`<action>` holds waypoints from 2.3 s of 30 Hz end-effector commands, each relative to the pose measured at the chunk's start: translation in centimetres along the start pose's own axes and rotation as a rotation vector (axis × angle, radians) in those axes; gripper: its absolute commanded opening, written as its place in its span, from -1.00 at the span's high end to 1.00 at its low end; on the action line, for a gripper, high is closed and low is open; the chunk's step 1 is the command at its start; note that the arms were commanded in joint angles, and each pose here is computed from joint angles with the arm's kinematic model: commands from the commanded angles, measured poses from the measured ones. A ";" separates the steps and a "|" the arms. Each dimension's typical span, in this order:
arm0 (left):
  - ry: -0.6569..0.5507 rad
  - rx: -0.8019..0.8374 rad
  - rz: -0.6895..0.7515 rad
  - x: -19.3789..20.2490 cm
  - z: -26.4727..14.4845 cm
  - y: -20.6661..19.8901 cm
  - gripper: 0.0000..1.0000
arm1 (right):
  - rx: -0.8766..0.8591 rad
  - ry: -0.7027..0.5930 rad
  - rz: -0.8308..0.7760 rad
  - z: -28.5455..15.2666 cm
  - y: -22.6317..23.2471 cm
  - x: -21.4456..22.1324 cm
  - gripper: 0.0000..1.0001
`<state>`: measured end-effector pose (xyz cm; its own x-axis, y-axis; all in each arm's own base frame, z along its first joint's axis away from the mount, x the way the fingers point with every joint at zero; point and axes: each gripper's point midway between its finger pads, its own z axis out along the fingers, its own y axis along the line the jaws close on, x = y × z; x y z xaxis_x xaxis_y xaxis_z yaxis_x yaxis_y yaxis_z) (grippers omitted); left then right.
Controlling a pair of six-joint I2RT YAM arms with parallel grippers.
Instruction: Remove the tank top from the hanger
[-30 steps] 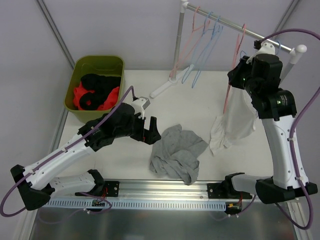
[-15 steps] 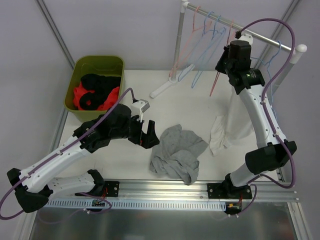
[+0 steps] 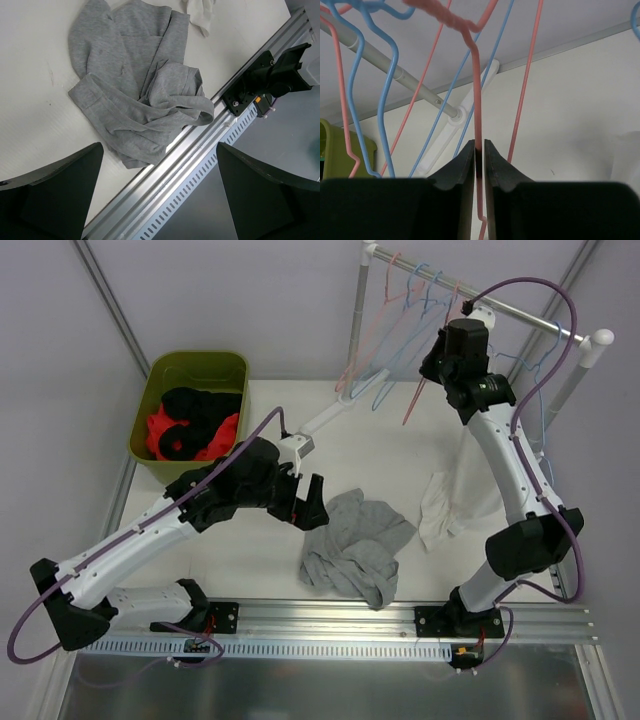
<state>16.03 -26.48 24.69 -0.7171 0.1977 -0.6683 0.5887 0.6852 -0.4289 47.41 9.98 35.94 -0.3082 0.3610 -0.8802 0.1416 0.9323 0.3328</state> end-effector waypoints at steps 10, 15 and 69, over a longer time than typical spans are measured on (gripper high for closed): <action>0.253 0.006 0.039 2.3 8.5 -1.8 -0.97 | -0.053 -0.137 0.090 -8.9 -0.9 -4.2 -0.73; 0.399 -0.050 0.054 5.8 13.1 -1.0 -0.97 | -0.096 -0.087 0.057 -14.3 -2.7 -1.6 -0.99; -0.136 -0.793 -0.567 -17.5 -5.4 32.9 1.00 | -0.352 -0.236 -0.003 -34.6 -5.1 -3.1 -0.99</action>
<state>45.50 -3.53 30.75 -0.6436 -0.2900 -0.7082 -0.2622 0.9530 -0.1519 15.68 6.43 46.43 -0.1467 0.3794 -0.9135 -0.2461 0.8805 0.4052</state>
